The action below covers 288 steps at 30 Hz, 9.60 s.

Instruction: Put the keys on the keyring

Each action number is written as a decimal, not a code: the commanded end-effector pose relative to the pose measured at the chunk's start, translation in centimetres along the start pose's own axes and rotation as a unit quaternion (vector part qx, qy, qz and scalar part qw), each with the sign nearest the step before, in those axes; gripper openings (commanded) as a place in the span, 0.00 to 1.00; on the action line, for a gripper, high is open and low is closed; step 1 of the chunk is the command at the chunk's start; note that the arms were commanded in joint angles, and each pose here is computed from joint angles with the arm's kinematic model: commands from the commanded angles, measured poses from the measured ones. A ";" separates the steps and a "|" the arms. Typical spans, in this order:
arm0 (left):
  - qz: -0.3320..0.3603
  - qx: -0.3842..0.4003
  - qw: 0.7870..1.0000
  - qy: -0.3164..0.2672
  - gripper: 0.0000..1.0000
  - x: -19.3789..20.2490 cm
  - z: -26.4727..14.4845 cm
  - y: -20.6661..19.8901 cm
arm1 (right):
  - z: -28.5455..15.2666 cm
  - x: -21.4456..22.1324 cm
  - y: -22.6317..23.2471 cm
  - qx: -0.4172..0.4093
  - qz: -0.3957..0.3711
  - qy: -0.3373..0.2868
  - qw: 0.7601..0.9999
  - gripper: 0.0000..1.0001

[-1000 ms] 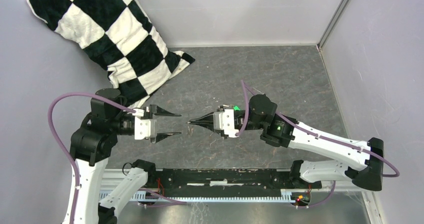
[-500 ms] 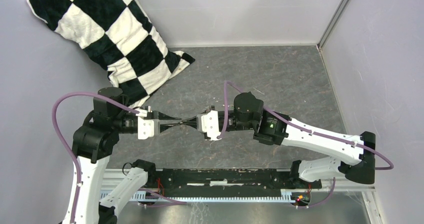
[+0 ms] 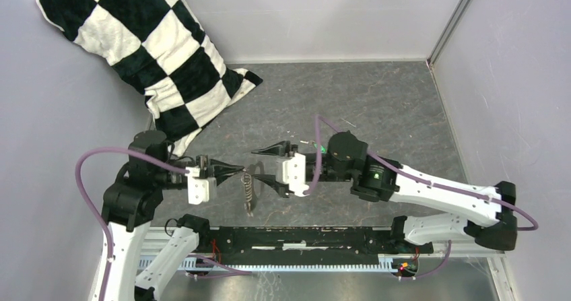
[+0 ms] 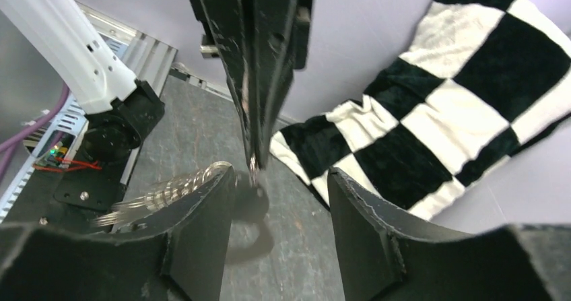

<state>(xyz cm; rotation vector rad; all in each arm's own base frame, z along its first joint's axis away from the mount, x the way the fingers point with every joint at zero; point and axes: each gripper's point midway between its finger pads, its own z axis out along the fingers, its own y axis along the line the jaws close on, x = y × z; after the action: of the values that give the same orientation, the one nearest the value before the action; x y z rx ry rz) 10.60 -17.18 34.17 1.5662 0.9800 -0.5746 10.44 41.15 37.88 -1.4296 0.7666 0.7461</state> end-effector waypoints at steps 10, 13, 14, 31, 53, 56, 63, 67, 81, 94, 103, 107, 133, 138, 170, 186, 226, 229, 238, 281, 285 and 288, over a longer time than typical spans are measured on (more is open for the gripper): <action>0.081 0.015 0.987 -0.140 0.02 -7.5 -0.5 0.5 | -6.3 -2.2 -0.4 0.100 0.046 -0.097 0.989 0.51; 0.070 0.026 0.985 -0.158 0.02 -8.4 -0.5 0.5 | -6.1 -3.4 -0.4 0.093 0.048 -0.126 0.986 0.49; 0.069 0.029 0.984 -0.163 0.02 -8.7 -0.6 0.6 | -5.9 -3.7 -0.2 0.087 0.050 -0.134 0.986 0.49; 0.059 0.045 0.981 -0.181 0.02 -9.9 -0.8 0.5 | -3.7 -8.5 -0.6 0.038 0.061 -0.232 0.970 0.31; 0.053 0.049 0.981 -0.183 0.02 -9.7 -0.8 0.2 | -1.8 -8.2 -0.3 0.011 0.084 -0.237 0.968 0.04; 0.042 0.032 0.984 -0.169 0.32 -9.2 -0.7 0.6 | -1.7 -7.3 -0.9 0.022 0.080 -0.205 0.975 0.00; 0.019 0.000 0.989 -0.144 0.30 -8.3 -0.6 1.6 | -1.1 -4.1 -0.9 0.008 0.069 -0.095 0.993 0.00; 0.014 -0.007 0.992 -0.128 0.27 -7.5 -0.5 1.7 | -1.2 -3.3 -1.2 0.010 0.069 -0.056 0.996 0.00; -0.020 -0.001 0.999 -0.050 0.34 -3.2 0.1 1.7 | -0.9 -2.7 -1.8 0.002 0.065 -0.010 0.998 0.00; -0.011 -0.004 0.999 -0.044 0.02 -2.8 0.1 1.7 | -0.4 -2.7 -2.2 0.008 0.076 -0.010 0.997 0.00; -0.029 0.012 0.997 -0.064 0.02 -3.2 0.4 1.1 | -0.6 -3.8 -2.7 0.022 0.100 -0.034 0.994 0.34; -0.017 0.024 0.996 -0.089 0.02 -3.9 0.4 0.5 | -3.4 -4.4 -5.2 0.079 0.124 -0.063 0.987 0.59; 0.114 -0.011 0.985 -0.130 0.02 -5.5 0.0 0.0 | -15.2 27.2 -8.6 0.353 0.321 0.257 0.841 0.59; 0.076 -0.003 0.989 -0.127 0.02 -4.5 0.4 0.0 | -15.1 33.3 -7.7 0.334 0.349 0.296 0.824 0.55; 0.072 -0.010 0.989 -0.126 0.02 -5.3 0.0 0.0 | -18.0 43.5 -0.8 0.138 0.351 0.371 0.849 0.42; 0.072 -0.010 0.989 -0.126 0.02 -5.4 0.0 0.3 | -16.5 42.5 -2.3 0.114 0.342 0.330 0.872 0.32; -0.048 0.041 0.988 -0.141 0.02 -3.5 1.2 -1.5 | -10.8 20.2 0.4 0.046 0.175 0.170 0.969 0.01; -0.083 0.058 0.984 -0.145 0.02 -3.2 1.4 -1.8 | -10.4 16.6 0.8 0.036 0.147 0.151 0.977 0.01; -0.148 0.105 0.970 -0.165 0.02 -2.8 1.8 -3.0 | -8.9 9.0 0.9 -0.003 0.046 0.126 0.991 0.01; -0.189 0.158 0.949 -0.197 0.02 -3.9 1.4 -3.9 | -4.8 0.3 4.5 -0.186 -0.024 0.077 0.979 0.01; -0.180 0.163 0.949 -0.203 0.02 -4.2 1.3 -4.1 | -4.3 0.4 4.1 -0.181 -0.038 0.082 0.979 0.00; -0.172 0.162 0.950 -0.205 0.02 -4.3 1.2 -4.3 | -4.0 0.3 4.1 -0.179 -0.047 0.081 0.979 0.00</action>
<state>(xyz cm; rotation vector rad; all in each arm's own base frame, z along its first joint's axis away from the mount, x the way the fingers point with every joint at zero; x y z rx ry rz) 7.13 -19.84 33.26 1.4327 0.9821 -1.2416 6.89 36.39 32.32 -1.9156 0.7940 0.7747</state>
